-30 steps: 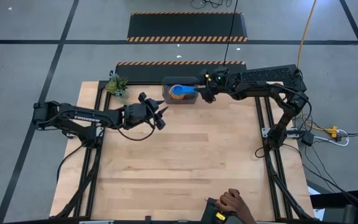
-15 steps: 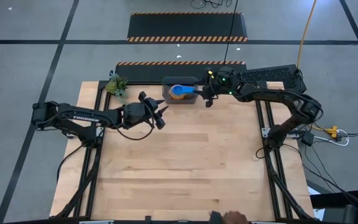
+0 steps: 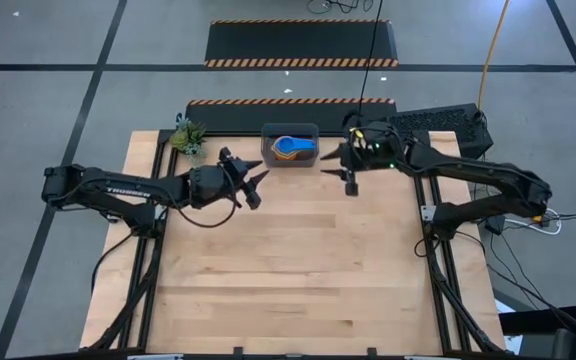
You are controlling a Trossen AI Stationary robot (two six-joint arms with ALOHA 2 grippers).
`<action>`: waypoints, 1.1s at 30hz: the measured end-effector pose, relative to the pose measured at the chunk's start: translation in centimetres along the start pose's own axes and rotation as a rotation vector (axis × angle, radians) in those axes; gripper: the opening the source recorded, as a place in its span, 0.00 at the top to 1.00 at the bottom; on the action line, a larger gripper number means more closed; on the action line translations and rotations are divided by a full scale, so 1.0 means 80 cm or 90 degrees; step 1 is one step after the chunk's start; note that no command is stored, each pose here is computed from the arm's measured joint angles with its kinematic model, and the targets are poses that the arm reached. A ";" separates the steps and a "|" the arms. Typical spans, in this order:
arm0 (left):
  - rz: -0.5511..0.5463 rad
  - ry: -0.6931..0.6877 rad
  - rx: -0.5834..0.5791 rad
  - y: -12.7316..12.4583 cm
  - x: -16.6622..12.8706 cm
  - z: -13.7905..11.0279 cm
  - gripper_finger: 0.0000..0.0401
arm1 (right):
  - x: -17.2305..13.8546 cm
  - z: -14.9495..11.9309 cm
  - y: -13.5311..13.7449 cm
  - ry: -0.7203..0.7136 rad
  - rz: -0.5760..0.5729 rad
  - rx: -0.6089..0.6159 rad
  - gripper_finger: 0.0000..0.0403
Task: Nest measuring cups in basket
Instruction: Return To Home Position
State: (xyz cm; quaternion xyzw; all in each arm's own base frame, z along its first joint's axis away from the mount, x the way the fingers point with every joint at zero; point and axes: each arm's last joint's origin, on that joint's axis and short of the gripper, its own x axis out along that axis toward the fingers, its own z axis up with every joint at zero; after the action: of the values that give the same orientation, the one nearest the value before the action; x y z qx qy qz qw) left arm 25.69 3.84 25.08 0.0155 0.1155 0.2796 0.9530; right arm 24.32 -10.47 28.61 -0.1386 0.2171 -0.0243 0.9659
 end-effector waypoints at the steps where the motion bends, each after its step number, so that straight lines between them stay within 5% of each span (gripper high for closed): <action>1: -0.007 0.001 -0.002 -0.003 -0.003 0.000 0.60 | -0.003 0.002 0.005 0.001 0.008 0.009 0.64; 17: -0.127 -0.001 -0.003 -0.054 -0.036 -0.020 0.60 | -0.021 -0.021 0.068 -0.026 0.056 0.114 0.72; 33: -0.141 -0.030 0.005 -0.045 -0.051 -0.078 0.60 | -0.038 -0.072 0.107 -0.109 0.070 0.148 0.91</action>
State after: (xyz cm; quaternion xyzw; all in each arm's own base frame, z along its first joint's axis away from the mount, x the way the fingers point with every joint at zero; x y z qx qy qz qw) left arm 22.81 -1.61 19.56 0.0129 0.0948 0.1714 0.9805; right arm 19.03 -3.45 22.45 -0.0153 0.1370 0.0157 0.9903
